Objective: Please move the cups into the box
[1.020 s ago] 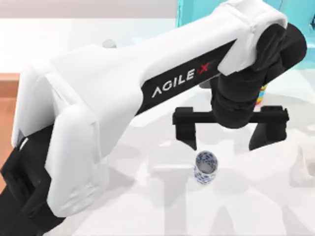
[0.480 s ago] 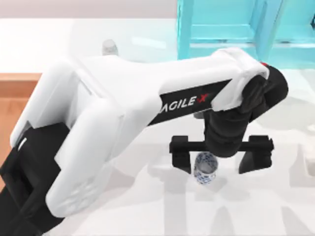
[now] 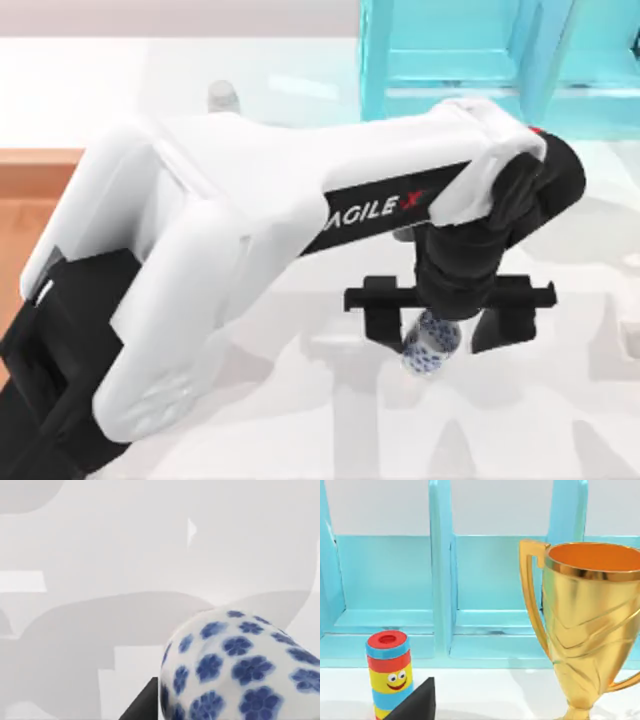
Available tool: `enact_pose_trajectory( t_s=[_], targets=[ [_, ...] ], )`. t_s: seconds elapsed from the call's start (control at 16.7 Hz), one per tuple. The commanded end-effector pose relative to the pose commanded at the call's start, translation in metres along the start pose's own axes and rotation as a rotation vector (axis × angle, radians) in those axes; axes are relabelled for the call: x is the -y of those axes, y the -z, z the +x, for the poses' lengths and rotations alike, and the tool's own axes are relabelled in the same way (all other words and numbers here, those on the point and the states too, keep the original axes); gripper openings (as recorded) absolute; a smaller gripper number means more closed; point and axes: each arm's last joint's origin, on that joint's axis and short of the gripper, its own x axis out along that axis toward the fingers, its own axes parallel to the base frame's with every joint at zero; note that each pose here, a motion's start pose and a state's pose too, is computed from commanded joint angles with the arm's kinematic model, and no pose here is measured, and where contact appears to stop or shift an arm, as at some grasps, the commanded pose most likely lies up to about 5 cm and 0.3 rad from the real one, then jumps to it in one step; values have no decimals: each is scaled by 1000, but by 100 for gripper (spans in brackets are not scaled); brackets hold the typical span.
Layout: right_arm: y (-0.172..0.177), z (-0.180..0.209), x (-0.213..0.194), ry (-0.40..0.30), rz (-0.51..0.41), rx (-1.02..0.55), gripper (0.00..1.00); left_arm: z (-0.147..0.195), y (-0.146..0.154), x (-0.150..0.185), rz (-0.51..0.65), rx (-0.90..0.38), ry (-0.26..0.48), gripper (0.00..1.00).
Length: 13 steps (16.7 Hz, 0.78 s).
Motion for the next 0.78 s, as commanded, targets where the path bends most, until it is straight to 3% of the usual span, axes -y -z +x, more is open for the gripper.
enact_pose_trajectory(
  t_s=[0.42,0.78],
  targets=[
    [0,0,0,0,0,0,100,0,0,0,0,0,0,2],
    [0,0,0,0,0,0,100,0,0,0,0,0,0,0]
  ],
)
